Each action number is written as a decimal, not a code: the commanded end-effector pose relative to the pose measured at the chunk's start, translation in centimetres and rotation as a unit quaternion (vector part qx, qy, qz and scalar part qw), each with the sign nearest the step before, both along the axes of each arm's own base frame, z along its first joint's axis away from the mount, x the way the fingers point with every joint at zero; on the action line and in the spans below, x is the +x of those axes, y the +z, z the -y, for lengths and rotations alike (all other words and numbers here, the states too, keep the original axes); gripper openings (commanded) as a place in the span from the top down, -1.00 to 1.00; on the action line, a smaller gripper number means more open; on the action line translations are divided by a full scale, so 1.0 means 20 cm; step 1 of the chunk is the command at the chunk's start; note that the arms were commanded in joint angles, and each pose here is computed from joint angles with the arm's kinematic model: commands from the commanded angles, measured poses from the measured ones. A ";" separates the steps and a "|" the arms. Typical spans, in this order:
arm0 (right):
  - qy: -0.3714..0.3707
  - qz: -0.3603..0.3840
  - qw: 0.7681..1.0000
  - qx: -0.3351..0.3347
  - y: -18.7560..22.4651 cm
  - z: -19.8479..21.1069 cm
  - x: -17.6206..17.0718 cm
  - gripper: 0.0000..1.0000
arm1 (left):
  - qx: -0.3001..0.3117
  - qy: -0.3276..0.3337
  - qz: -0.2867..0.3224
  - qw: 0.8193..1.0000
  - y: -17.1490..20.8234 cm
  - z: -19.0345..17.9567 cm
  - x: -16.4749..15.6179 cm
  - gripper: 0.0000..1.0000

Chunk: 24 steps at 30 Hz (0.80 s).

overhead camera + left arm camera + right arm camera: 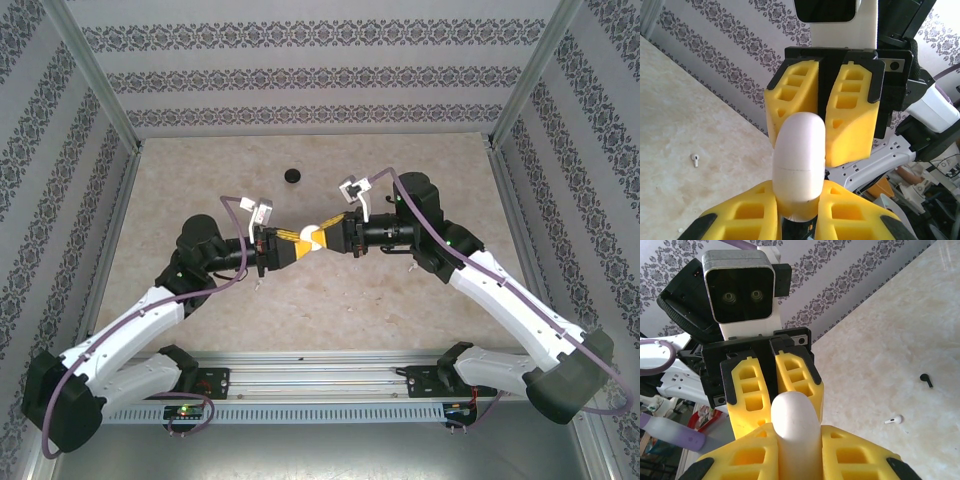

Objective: Insert the wireless bluetooth earbuds into the charging case

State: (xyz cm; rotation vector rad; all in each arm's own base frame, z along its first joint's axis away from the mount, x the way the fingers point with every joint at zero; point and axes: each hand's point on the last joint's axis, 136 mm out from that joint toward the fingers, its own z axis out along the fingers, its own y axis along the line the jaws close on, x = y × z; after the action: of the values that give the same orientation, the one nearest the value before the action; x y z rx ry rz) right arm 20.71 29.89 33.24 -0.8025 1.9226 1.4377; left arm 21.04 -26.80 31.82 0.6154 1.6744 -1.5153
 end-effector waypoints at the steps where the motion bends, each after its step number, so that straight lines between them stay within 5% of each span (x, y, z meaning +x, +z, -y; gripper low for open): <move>1: 0.016 -0.005 1.000 0.008 0.03 -0.02 -0.02 0.77 | 0.004 0.026 0.061 0.998 0.02 -0.03 -0.01 1.00; 8: 0.018 -0.037 0.999 -0.002 -0.03 -0.04 0.00 0.43 | 0.010 0.031 0.125 0.992 0.02 -0.08 -0.08 1.00; 24: -0.031 -0.092 0.995 -0.027 -0.12 -0.02 0.13 -0.01 | 0.073 0.084 0.130 0.985 -0.11 -0.15 -0.05 1.00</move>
State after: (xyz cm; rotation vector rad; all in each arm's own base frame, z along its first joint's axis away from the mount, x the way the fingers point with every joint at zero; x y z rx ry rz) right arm 22.60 30.37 30.22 -0.6888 2.1011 1.4794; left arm 20.04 -24.22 29.70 0.6882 1.6121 -1.2187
